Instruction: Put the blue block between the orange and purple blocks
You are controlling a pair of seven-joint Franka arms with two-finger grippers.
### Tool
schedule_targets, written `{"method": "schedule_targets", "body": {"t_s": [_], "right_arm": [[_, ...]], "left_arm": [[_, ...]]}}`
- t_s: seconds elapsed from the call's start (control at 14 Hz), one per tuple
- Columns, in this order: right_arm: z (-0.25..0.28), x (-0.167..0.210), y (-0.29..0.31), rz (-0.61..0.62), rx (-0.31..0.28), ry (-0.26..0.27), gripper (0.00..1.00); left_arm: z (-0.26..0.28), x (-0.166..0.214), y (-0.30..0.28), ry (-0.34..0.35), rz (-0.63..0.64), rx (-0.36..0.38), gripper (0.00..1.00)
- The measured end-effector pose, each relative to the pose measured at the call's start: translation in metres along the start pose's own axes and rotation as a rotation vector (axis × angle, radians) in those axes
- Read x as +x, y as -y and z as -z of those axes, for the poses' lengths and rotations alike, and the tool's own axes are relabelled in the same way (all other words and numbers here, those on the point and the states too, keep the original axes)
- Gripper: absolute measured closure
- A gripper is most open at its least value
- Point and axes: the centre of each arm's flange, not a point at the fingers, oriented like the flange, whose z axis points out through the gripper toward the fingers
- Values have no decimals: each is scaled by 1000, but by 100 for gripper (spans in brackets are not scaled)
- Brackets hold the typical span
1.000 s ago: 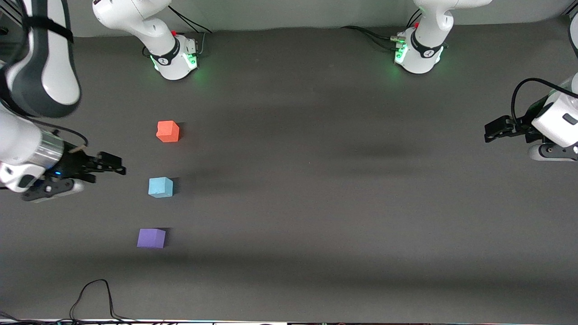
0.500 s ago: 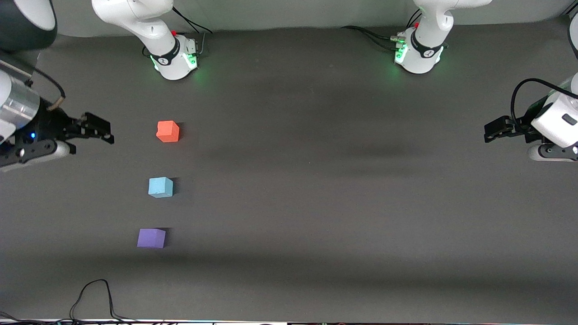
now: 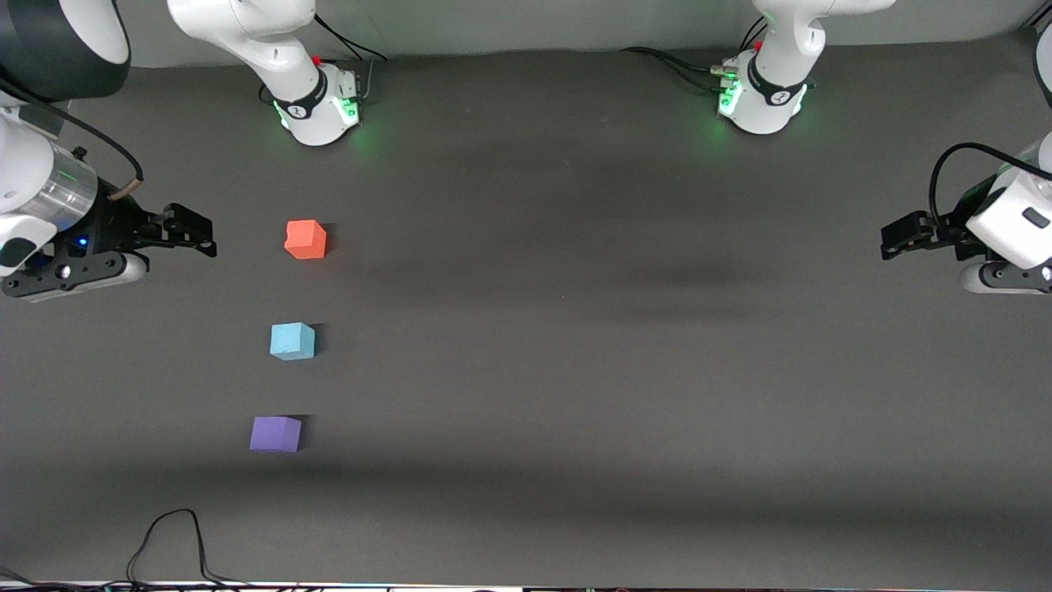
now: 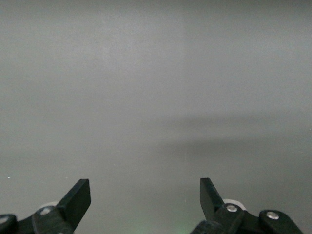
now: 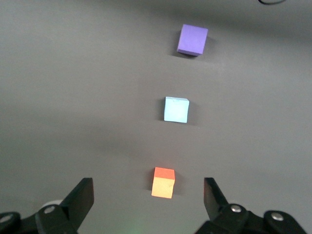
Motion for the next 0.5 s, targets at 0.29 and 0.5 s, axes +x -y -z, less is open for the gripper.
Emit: {"method": "schedule_targets", "body": {"t_s": [0.29,0.5], "right_arm": [[14,-14,-31,-57,1,-27,0],[20,-17,-35,-66,1,-39,0]], "left_arm": [[-2,0,0,4,0,0,0],[-2,0,0,4,-1,0,0]]}}
